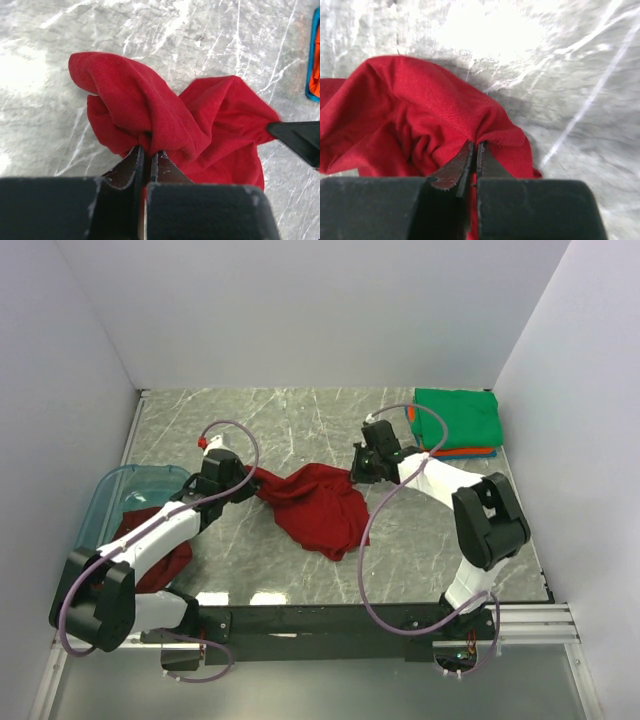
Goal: Fold and stack the t-shirts
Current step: Flatten the tshirt out
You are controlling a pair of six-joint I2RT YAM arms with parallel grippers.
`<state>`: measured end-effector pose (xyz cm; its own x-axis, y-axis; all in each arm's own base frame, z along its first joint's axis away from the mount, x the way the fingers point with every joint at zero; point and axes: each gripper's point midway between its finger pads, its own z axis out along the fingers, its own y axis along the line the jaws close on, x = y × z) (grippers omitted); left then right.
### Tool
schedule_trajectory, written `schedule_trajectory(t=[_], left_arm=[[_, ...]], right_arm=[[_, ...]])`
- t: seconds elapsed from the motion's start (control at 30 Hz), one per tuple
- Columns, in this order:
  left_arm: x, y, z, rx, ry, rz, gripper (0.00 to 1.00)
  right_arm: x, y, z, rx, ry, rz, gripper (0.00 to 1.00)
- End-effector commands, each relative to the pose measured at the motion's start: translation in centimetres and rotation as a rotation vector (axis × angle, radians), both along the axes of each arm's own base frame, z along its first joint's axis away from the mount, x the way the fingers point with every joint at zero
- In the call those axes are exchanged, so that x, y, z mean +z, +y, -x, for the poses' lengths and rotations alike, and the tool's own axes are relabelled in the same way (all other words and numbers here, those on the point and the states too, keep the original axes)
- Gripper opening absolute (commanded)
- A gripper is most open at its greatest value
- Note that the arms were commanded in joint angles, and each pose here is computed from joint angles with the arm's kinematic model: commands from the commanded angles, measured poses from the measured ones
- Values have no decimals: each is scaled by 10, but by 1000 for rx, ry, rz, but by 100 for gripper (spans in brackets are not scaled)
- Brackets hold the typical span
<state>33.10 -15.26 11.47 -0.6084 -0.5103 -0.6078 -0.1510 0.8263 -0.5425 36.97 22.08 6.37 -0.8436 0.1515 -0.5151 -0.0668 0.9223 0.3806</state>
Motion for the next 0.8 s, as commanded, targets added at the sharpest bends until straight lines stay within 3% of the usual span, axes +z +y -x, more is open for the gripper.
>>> schedule_trajectory(t=[0.0,0.17,0.4,0.6,0.77], left_arm=[[55,3,-16,24,-129,9,1],[131,6,-16,36,-264,52,1],[296,13,19,-9,-608,160,1],[427,20,102,-154,-925,271,1],[493,26,178,-290,-1127,338,1]], right_arm=[[85,-3,-21,-12,-219,-6,0],[186,-31,-2,-43,-429,10,0],[354,-53,67,16,-766,-150,0],[467,-70,161,147,-998,-317,0],[521,-84,236,263,-1134,-425,0]])
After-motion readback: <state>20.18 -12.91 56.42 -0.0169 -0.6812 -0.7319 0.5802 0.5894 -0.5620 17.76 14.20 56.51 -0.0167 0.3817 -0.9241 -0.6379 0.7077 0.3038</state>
